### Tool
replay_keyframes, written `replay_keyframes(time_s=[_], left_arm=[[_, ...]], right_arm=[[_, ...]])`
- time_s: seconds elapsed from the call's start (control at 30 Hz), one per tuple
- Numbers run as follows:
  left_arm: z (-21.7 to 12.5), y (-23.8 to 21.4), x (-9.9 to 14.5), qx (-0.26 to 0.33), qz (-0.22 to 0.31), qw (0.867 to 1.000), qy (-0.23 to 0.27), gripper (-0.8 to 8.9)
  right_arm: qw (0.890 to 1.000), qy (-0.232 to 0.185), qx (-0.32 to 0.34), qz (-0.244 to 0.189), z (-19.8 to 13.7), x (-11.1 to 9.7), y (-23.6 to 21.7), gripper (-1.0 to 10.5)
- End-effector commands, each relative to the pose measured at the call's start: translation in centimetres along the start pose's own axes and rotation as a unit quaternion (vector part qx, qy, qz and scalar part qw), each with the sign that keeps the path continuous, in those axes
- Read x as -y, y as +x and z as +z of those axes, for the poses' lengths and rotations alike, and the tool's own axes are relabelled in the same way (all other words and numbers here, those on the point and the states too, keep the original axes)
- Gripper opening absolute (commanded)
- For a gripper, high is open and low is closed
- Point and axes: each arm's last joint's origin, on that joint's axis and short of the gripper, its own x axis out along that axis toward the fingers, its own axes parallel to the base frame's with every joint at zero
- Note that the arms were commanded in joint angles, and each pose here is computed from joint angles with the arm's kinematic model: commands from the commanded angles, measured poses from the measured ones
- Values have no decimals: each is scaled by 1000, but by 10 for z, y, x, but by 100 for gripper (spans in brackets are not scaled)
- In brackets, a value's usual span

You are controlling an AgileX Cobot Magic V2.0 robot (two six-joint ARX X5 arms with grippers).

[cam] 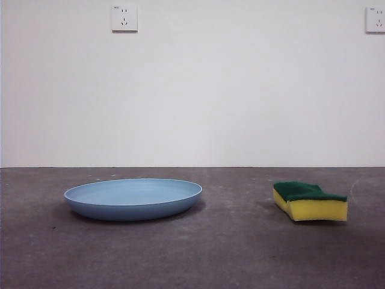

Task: Pick up the plate,pick up the cloth,clean the plate with the cloth

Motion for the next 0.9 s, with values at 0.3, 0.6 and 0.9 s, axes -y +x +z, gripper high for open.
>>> replay_keyframes(time_s=[0.3, 0.6, 0.9], left_arm=[[31, -10, 0, 5, 3, 996, -91, -7], [97, -4, 0, -70, -4, 992, -109, -7], [153, 27, 4, -183, -109, 972, -98, -6]], right_arm=[[998, 60, -17, -2, 36, -6, -7, -9], [995, 42, -93, -16, 112, -18, -1, -8], [973, -33, -228, 14, 168, -27, 29, -2]])
